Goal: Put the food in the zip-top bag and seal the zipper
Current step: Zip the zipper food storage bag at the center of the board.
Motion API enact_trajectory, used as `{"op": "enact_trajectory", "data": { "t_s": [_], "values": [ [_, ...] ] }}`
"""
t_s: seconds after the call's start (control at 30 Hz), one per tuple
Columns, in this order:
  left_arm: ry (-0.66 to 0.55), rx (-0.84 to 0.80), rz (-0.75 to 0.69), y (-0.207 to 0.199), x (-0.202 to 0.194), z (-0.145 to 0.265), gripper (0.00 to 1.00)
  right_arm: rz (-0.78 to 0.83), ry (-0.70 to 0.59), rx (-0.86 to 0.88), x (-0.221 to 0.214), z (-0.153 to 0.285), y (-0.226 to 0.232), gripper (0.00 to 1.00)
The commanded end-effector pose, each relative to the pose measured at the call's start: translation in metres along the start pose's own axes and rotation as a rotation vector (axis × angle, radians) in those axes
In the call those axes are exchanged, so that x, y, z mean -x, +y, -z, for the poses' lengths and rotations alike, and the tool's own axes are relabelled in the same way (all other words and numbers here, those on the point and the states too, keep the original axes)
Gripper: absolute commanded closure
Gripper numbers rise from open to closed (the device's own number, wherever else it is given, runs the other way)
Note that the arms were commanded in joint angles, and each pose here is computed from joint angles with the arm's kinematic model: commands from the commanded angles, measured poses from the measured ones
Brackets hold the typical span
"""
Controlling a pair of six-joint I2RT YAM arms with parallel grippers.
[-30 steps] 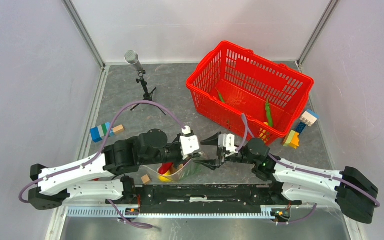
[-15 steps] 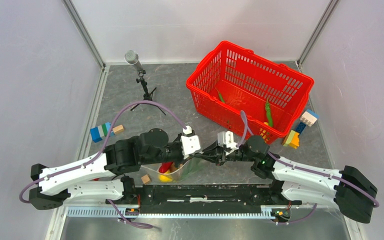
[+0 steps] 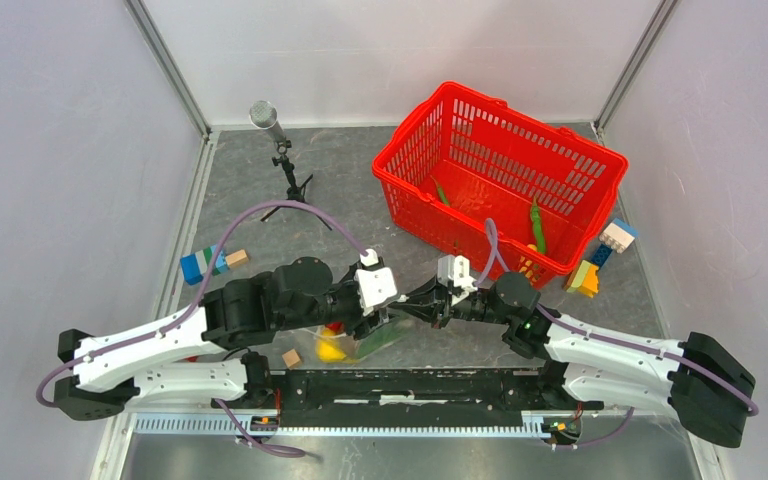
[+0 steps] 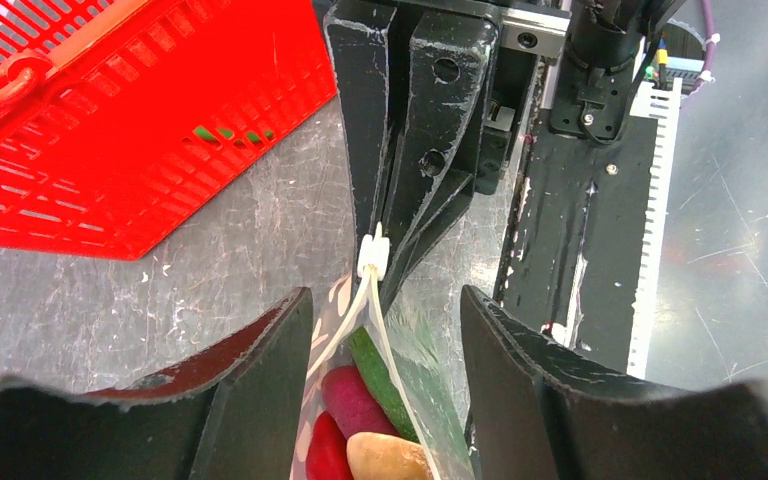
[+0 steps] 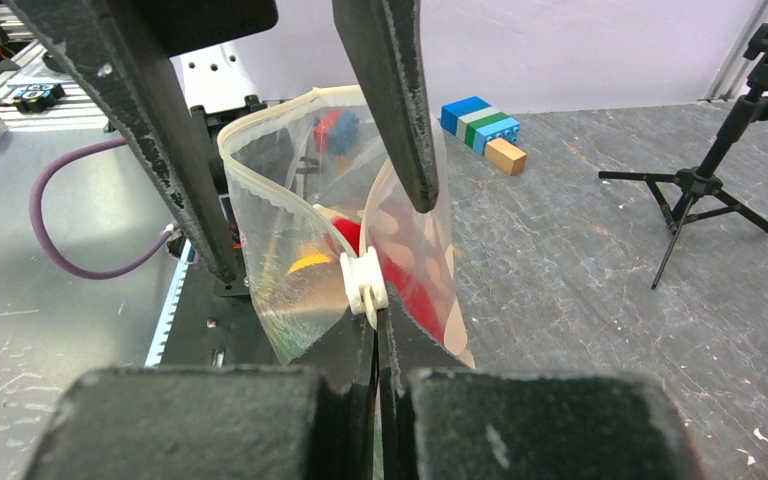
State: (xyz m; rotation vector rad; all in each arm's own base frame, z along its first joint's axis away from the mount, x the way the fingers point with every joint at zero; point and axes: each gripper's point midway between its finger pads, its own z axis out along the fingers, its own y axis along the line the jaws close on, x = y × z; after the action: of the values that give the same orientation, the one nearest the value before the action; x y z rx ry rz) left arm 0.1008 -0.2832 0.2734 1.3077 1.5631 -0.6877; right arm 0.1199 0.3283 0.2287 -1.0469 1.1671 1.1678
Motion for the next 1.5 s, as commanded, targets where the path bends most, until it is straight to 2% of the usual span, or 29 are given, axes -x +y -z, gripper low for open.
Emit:
{"op": "enact_trajectory", "data": {
  "t_s": [0.0,0.27,0.4,0.47,0.53,0.6,0.7,0.8,0.97,1.13,1.23,1.47],
  "values": [
    [-0.029,0.016,-0.027,0.005,0.018,0.002,0.37,0.015,-0.061,-0.025,0.017,0.001,-0.004,1.0],
    [-0.054,0.019,-0.062,0.007,0.031,-0.016,0.34,0.016,-0.055,-0.008,0.014,0.002,0.0,1.0],
    [-0.045,0.049,-0.094,0.014,0.031,-0.016,0.39,0.024,-0.054,-0.005,0.014,0.003,0.0,1.0],
    [-0.044,0.051,-0.105,0.015,0.03,-0.015,0.54,0.025,-0.054,-0.006,0.013,0.004,0.001,1.0],
    [-0.041,0.054,-0.11,0.015,0.028,-0.016,0.62,0.025,-0.053,-0.001,0.013,0.004,0.002,1.0],
    [-0.04,0.068,-0.114,0.018,0.027,-0.015,0.58,0.023,-0.048,-0.002,0.011,0.004,0.001,1.0],
    [-0.053,0.085,-0.127,0.021,0.029,-0.01,0.39,0.024,-0.05,0.006,0.012,0.004,0.003,1.0],
    [-0.071,0.092,-0.138,0.023,0.032,-0.005,0.32,0.023,-0.05,0.01,0.012,0.004,0.004,1.0],
    [-0.061,0.022,-0.169,0.012,0.03,-0.01,0.32,0.025,-0.054,0.04,0.015,0.004,0.008,1.0],
    [-0.014,-0.031,-0.18,0.004,0.022,-0.018,0.38,0.026,-0.055,0.046,0.015,0.004,0.01,1.0],
    [-0.008,-0.059,-0.174,-0.001,0.02,-0.02,0.47,0.025,-0.053,0.046,0.013,0.005,0.01,1.0],
    [-0.02,-0.047,-0.165,0.002,0.023,-0.012,0.88,0.027,-0.058,0.022,0.013,0.008,0.007,1.0]
  ]
}}
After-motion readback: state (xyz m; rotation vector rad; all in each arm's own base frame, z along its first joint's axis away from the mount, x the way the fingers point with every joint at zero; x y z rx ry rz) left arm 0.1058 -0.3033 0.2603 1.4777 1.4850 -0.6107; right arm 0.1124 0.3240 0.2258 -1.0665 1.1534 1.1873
